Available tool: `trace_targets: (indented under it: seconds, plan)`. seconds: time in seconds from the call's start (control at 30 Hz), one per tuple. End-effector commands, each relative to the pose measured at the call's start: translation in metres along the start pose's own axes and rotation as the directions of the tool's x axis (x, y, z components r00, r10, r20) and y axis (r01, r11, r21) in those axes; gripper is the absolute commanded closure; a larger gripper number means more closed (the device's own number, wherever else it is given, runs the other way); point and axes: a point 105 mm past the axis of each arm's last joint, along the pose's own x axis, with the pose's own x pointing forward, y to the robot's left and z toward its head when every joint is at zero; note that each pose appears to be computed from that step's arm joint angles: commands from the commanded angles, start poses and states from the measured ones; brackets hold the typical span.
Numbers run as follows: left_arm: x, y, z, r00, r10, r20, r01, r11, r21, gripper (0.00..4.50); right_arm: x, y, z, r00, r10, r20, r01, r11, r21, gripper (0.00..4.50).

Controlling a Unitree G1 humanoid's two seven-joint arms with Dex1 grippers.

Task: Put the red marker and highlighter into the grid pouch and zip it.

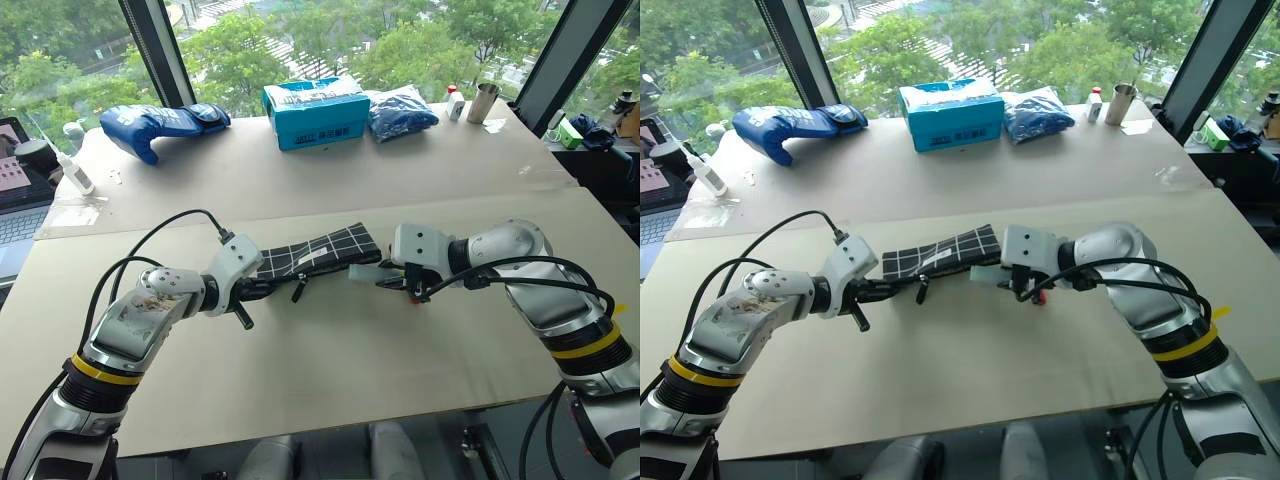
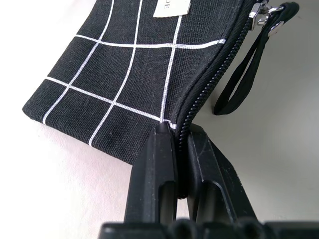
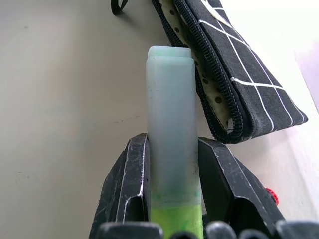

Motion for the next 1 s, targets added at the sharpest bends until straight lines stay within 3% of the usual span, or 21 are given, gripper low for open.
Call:
trace_targets:
  seconds: [0.03,0.6,1.0]
  plan:
    - [-0.003,0.001,0.009,1.000,0.021,0.017,-0.021,0.998,0.061,4.50,-0.007,-0.011,0.012,0.998,-0.051,0.032,0.052,0.998,-0.029,3.52]
    - [0.002,0.005,0.000,0.999,0.054,-0.009,-0.053,0.993,0.104,4.50,0.000,-0.026,0.000,0.993,-0.118,-0.027,0.118,0.993,-0.001,3.52]
    - [0.004,0.001,0.000,0.998,0.057,-0.029,-0.052,0.987,0.155,4.50,0.035,-0.037,0.008,0.982,-0.178,-0.066,0.175,0.984,-0.046,3.52]
